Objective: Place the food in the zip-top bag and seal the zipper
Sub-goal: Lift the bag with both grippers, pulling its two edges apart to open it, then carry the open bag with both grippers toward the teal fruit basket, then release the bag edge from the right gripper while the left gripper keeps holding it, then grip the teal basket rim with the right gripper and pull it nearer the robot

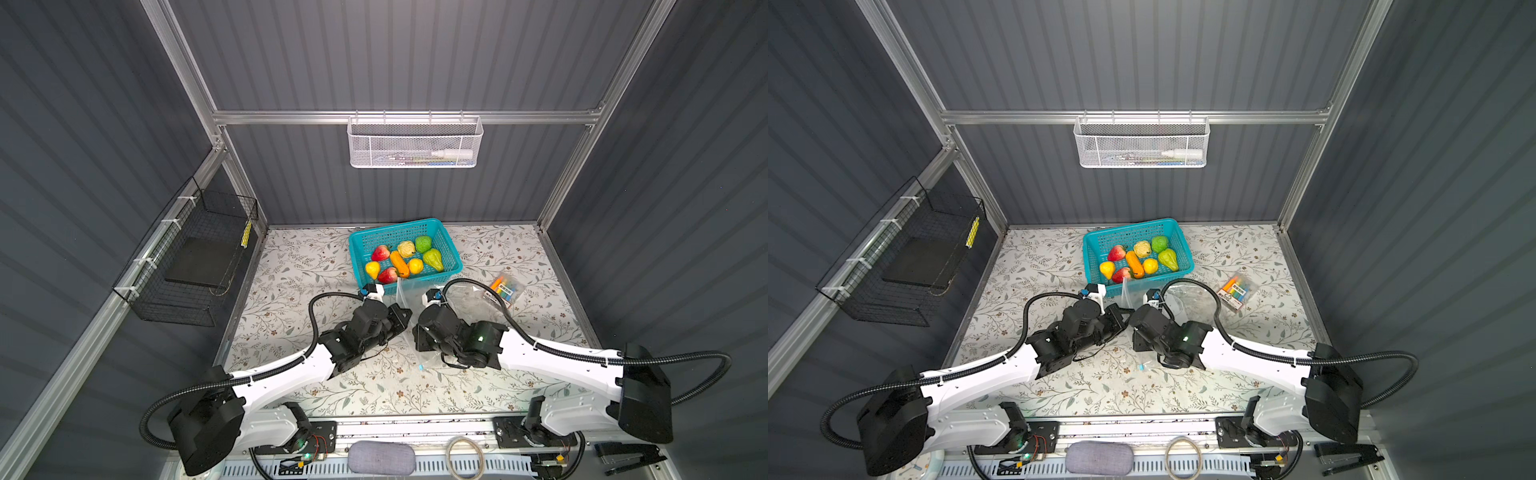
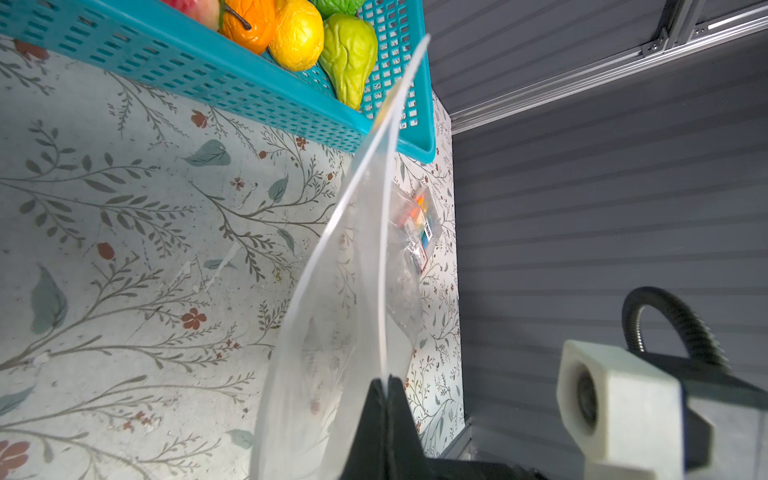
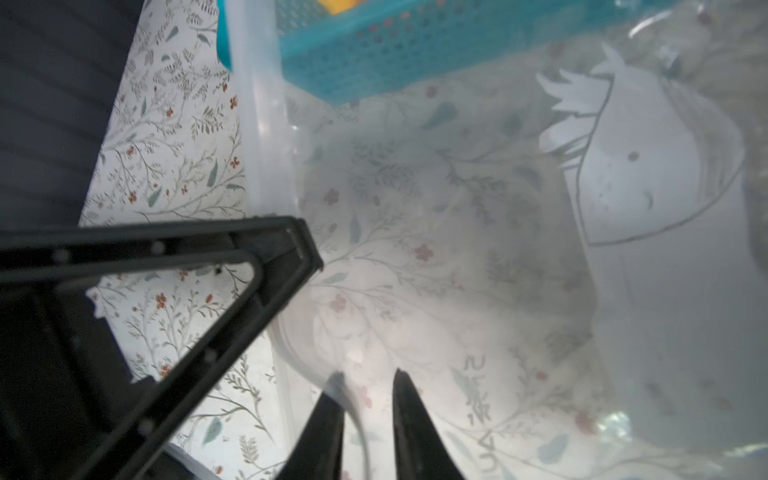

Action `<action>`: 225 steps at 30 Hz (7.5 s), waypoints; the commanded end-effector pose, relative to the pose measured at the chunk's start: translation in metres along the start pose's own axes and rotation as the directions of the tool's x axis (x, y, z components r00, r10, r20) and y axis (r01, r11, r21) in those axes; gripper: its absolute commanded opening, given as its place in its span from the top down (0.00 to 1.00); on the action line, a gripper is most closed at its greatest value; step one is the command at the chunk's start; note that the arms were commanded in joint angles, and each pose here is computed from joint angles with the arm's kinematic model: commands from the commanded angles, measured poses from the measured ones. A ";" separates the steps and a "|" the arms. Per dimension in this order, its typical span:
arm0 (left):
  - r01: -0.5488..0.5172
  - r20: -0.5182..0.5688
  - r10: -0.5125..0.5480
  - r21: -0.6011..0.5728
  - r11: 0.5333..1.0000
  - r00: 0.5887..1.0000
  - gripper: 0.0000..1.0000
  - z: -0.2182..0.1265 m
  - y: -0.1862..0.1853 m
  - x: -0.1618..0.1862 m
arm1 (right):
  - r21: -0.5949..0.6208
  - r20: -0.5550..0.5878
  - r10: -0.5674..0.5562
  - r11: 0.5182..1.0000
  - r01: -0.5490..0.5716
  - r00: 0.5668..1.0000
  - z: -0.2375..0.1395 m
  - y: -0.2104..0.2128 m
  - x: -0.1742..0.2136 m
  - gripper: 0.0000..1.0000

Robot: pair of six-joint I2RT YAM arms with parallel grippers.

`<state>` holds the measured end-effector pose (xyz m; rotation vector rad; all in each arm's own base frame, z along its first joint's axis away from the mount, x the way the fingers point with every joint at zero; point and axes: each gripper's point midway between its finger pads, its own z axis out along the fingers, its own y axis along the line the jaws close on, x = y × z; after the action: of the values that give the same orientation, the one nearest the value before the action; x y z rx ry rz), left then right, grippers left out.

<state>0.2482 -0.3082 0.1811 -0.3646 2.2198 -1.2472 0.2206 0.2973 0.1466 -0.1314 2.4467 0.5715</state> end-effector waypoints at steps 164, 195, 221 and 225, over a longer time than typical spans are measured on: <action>-0.451 -0.021 0.518 -0.521 0.725 0.855 1.00 -0.086 0.084 -0.166 | 0.033 -0.006 0.565 0.825 -0.565 0.825 0.127 -0.034 -0.124 0.25; -0.437 0.010 0.521 -0.530 0.727 0.854 1.00 -0.103 0.076 -0.167 | 0.364 -0.174 0.336 0.895 -0.257 0.926 0.071 -0.176 -0.029 0.62; -0.425 -0.040 0.459 -0.457 0.782 0.888 1.00 -0.088 0.066 -0.156 | 0.526 -0.421 -0.229 0.727 0.442 0.878 0.001 -0.230 -0.074 0.55; -0.398 -0.053 0.416 -0.418 0.816 0.908 1.00 -0.083 0.067 -0.147 | 0.464 -0.285 -0.239 0.813 0.352 0.928 -0.022 -0.195 -0.098 0.39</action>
<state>0.3226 -0.1361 0.2054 -0.0393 2.3370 -0.4421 0.3346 0.1045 0.1092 -0.3846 2.6812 -0.3147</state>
